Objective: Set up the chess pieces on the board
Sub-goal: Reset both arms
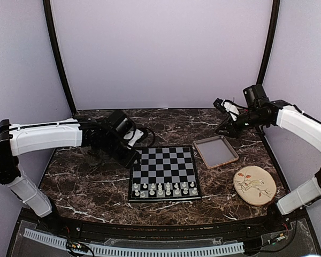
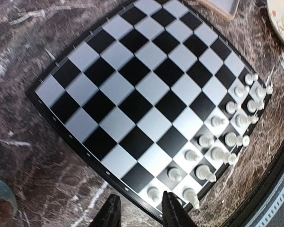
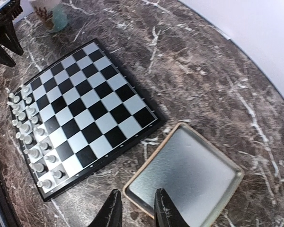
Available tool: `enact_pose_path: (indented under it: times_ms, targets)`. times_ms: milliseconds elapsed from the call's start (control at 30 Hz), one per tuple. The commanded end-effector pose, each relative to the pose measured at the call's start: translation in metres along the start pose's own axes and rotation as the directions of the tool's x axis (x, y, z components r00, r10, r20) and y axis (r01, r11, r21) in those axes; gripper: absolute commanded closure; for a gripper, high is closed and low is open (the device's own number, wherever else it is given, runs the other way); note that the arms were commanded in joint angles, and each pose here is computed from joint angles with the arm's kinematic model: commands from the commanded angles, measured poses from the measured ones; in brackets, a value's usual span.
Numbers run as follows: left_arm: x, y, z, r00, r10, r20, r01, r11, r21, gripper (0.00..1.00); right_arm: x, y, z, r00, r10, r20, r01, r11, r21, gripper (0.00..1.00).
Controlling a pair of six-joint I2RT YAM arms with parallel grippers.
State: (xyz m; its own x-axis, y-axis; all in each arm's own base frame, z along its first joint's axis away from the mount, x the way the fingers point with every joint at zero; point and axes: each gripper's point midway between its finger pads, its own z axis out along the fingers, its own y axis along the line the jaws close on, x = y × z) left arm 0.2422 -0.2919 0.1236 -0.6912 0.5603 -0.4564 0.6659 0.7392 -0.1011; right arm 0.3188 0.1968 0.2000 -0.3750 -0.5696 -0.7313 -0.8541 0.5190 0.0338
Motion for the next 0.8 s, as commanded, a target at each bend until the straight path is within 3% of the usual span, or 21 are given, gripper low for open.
enact_pose_path:
  times_ms: [0,67,100,167,200,300,400,433,467,600,767]
  targets:
    - [-0.046,0.030,-0.029,0.993,0.034,0.112,-0.024,0.996,-0.085,0.67,-0.036,-0.035,-0.051,0.997,-0.013,0.075,-0.007,0.968,0.250,0.76]
    - [-0.071,0.046,-0.042,0.984,0.028,0.173,-0.007,0.993,-0.121,0.65,-0.048,-0.053,-0.075,0.992,-0.003,0.126,-0.044,0.928,0.369,0.72]
    - [-0.083,0.056,-0.050,0.978,0.023,0.206,0.007,0.990,-0.144,0.64,-0.052,-0.064,-0.088,0.987,0.014,0.161,-0.084,0.895,0.438,0.60]
    - [-0.110,0.073,-0.070,0.959,0.011,0.285,0.043,0.982,-0.184,0.58,-0.054,-0.090,-0.115,0.956,0.080,0.283,-0.235,0.787,0.570,0.14]
    - [-0.120,0.082,-0.078,0.946,0.008,0.323,0.063,0.976,-0.208,0.52,-0.054,-0.095,-0.123,0.941,0.099,0.324,-0.283,0.755,0.591,0.01]
    - [-0.142,0.102,-0.098,0.895,0.000,0.447,0.124,0.961,-0.248,0.36,-0.060,-0.093,-0.136,0.913,0.099,0.396,-0.330,0.748,0.576,0.01]
    - [-0.151,0.109,-0.105,0.849,-0.004,0.529,0.157,0.957,-0.244,0.28,-0.055,-0.101,-0.151,0.850,0.140,0.508,-0.459,0.670,0.583,0.00]
    - [-0.151,0.111,-0.106,0.840,-0.008,0.543,0.165,0.956,-0.242,0.11,-0.051,-0.104,-0.156,0.833,0.150,0.532,-0.490,0.645,0.587,0.00]
    - [-0.150,0.113,-0.107,0.833,-0.011,0.553,0.173,0.955,-0.242,0.05,-0.046,-0.108,-0.158,0.826,0.159,0.541,-0.510,0.618,0.598,0.01]
    - [-0.144,0.115,-0.116,0.803,-0.006,0.596,0.190,0.950,-0.248,0.01,-0.030,-0.111,-0.160,0.831,0.159,0.533,-0.514,0.588,0.625,0.01]
    - [-0.138,0.117,-0.129,0.769,0.002,0.639,0.210,0.944,-0.256,0.01,-0.030,-0.110,-0.155,0.832,0.172,0.528,-0.508,0.617,0.600,0.00]
